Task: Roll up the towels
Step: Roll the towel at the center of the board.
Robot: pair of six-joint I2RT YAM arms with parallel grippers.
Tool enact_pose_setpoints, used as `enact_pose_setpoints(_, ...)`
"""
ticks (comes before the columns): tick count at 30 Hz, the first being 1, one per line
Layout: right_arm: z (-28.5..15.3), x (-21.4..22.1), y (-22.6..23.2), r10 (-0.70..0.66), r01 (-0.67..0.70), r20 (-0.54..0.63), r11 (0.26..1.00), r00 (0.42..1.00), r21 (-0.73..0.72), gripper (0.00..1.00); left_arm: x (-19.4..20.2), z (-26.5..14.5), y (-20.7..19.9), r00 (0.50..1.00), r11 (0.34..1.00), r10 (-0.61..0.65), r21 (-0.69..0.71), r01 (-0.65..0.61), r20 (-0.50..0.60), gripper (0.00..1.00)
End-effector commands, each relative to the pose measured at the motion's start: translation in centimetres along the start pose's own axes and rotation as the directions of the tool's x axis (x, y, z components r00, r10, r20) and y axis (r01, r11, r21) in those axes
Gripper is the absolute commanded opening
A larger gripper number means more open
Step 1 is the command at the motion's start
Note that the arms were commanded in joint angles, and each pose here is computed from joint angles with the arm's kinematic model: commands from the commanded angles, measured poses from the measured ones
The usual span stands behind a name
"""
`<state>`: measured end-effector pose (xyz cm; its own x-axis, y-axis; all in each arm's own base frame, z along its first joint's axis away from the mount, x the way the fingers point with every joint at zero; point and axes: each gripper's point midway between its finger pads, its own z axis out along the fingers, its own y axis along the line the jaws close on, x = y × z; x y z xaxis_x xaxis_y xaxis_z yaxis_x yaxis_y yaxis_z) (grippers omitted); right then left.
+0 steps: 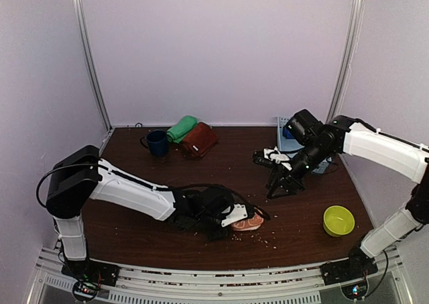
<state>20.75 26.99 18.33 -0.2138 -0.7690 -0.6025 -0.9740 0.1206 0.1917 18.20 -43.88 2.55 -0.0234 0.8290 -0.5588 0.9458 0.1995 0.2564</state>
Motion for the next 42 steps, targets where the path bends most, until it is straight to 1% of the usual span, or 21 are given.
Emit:
enact_pose_setpoints(1, -0.7, 0.7, -1.8, -0.005, 0.0, 0.032, 0.986, 0.999, 0.167, 0.38, 4.1, 1.2, -2.2, 0.98, 0.96, -0.133, 0.228, 0.165, -0.149, 0.19)
enact_pose_setpoints(4, -1.5, 0.7, -1.2, -0.043, 0.033, 0.05, 0.982, 0.998, 0.183, 0.36, 3.9, 1.3, -2.0, 0.966, 0.916, -0.202, 0.318, 0.246, -0.164, 0.18)
enact_pose_setpoints(7, -2.1, 0.6, -0.7, -0.093, 0.075, 0.077, 0.974, 0.993, 0.215, 0.35, 4.1, 1.5, -2.2, 0.942, 0.843, -0.269, 0.425, 0.331, -0.201, 0.17)
enact_pose_setpoints(9, -2.2, 0.6, -0.6, -0.118, 0.096, 0.088, 0.969, 0.989, 0.228, 0.35, 4.2, 1.7, -2.0, 0.926, 0.807, -0.304, 0.456, 0.375, -0.223, 0.17)
enact_pose_setpoints(14, -0.9, 1.6, -0.2, -0.179, 0.165, 0.045, 0.962, 0.983, 0.217, 0.35, 4.3, 1.8, -1.5, 0.883, 0.697, -0.393, 0.543, 0.469, -0.258, 0.14)
enact_pose_setpoints(16, -0.4, 1.9, 0.2, -0.201, 0.192, 0.021, 0.959, 0.979, 0.21, 0.37, 4.1, 1.6, -1.3, 0.863, 0.649, -0.428, 0.574, 0.499, -0.267, 0.14)
enact_pose_setpoints(21, 1.3, 2.2, 0.0, -0.231, 0.227, -0.013, 0.942, 0.973, 0.248, 0.5, 3.5, 1.0, -1.3, 0.817, 0.51, -0.498, 0.664, 0.546, -0.29, 0.14)
enact_pose_setpoints(22, 1.9, 2.3, -0.8, -0.222, 0.222, -0.035, 0.928, 0.975, 0.299, 0.52, 3.5, 0.9, -1.3, 0.805, 0.476, -0.513, 0.68, 0.557, -0.3, 0.14)
enact_pose_setpoints(24, 3.1, 2.2, -2.1, -0.227, 0.247, -0.098, 0.88, 0.969, 0.407, 0.53, 3.7, 0.9, -1.5, 0.776, 0.396, -0.534, 0.711, 0.581, -0.336, 0.14)
enact_pose_setpoints(25, 3.9, 2.2, -2.1, -0.255, 0.29, -0.138, 0.857, 0.957, 0.426, 0.54, 4.0, 1.0, -1.5, 0.76, 0.362, -0.544, 0.717, 0.596, -0.357, 0.13)
enact_pose_setpoints(27, 5.1, 1.8, -2.0, -0.301, 0.343, -0.164, 0.827, 0.939, 0.446, 0.55, 4.3, 1.0, -1.8, 0.741, 0.31, -0.55, 0.73, 0.609, -0.385, 0.13)
enact_pose_setpoints(29, 6.2, 1.4, -1.7, -0.353, 0.396, -0.18, 0.801, 0.918, 0.449, 0.57, 4.4, 1.0, -1.8, 0.73, 0.289, -0.555, 0.73, 0.619, -0.399, 0.12)
enact_pose_setpoints(34, 9.2, 1.5, -0.2, -0.459, 0.515, -0.232, 0.759, 0.857, 0.399, 0.59, 4.9, 1.1, -1.5, 0.703, 0.252, -0.568, 0.723, 0.643, -0.427, 0.12)
enact_pose_setpoints(36, 10.3, 1.9, 0.4, -0.507, 0.568, -0.256, 0.733, 0.823, 0.373, 0.59, 5.1, 1.1, -1.5, 0.695, 0.24, -0.572, 0.721, 0.65, -0.436, 0.12)
enact_pose_setpoints(40, 12.0, 2.6, 0.5, -0.546, 0.619, -0.292, 0.699, 0.786, 0.358, 0.59, 5.1, 1.0, -1.5, 0.684, 0.202, -0.574, 0.732, 0.651, -0.45, 0.12)
enact_pose_setpoints(42, 12.8, 3.1, 0.3, -0.551, 0.628, -0.303, 0.695, 0.778, 0.35, 0.59, 5.2, 1.0, -1.5, 0.677, 0.184, -0.575, 0.734, 0.654, -0.459, 0.12)
